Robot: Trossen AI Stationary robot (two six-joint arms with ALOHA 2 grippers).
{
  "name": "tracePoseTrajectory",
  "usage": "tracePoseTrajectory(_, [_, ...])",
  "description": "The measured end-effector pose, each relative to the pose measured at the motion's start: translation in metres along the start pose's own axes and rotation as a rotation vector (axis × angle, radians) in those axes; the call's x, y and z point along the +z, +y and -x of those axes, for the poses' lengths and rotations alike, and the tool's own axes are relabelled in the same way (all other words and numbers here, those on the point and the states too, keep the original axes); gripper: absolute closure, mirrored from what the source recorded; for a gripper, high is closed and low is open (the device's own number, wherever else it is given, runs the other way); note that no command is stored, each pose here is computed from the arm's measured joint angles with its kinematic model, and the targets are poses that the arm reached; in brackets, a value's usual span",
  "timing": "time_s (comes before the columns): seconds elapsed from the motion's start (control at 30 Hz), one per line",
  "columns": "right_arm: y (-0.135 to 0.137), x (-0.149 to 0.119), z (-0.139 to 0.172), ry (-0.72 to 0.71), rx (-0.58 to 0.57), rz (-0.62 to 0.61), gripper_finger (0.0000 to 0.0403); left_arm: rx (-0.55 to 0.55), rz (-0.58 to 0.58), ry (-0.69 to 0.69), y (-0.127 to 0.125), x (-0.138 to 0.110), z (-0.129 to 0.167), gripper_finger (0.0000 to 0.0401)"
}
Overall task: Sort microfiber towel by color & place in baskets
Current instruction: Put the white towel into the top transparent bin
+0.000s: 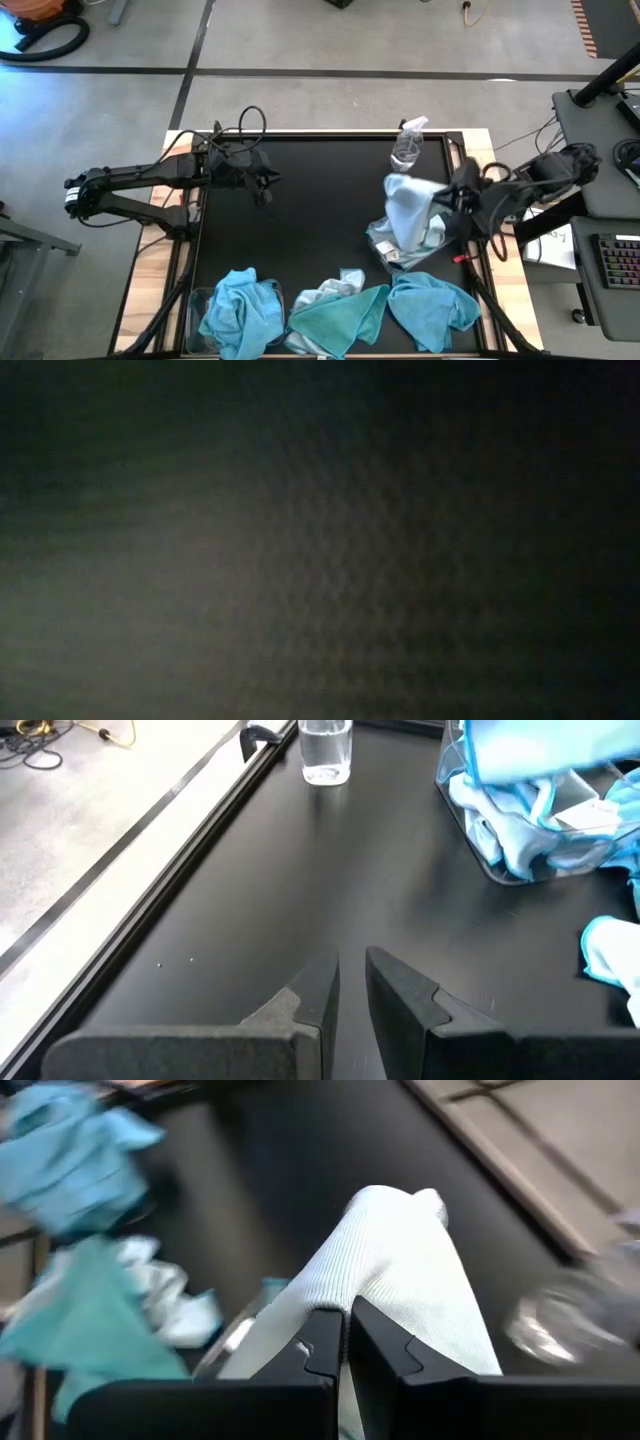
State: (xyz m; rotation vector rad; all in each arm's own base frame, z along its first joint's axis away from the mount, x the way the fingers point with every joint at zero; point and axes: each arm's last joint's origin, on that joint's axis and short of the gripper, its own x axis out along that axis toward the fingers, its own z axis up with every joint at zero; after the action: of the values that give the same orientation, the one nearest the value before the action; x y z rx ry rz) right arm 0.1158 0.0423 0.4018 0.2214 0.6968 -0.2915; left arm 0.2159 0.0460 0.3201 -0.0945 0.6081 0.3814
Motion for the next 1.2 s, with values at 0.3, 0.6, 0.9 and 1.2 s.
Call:
tracePoseTrajectory(0.3, [-0.020,-0.051,-0.013,-0.080,0.322,0.008,0.0394,-0.001,-0.001,-0.013,0.000,0.002,0.000,0.0362])
tracePoseTrajectory(0.6, [-0.048,-0.107,-0.034,0.004,0.326,-0.353,0.0394,-0.001,0.000,-0.016,0.000,0.002,0.001,0.0362])
tracePoseTrajectory(0.9, [-0.046,-0.131,-0.060,0.121,0.278,-0.453,0.0394,-0.003,-0.001,-0.037,0.000,0.004,0.001,0.0362])
tracePoseTrajectory(1.2, [-0.040,-0.131,-0.070,0.144,0.208,-0.454,0.0362,-0.003,-0.002,-0.039,0.000,0.005,0.001,0.0362])
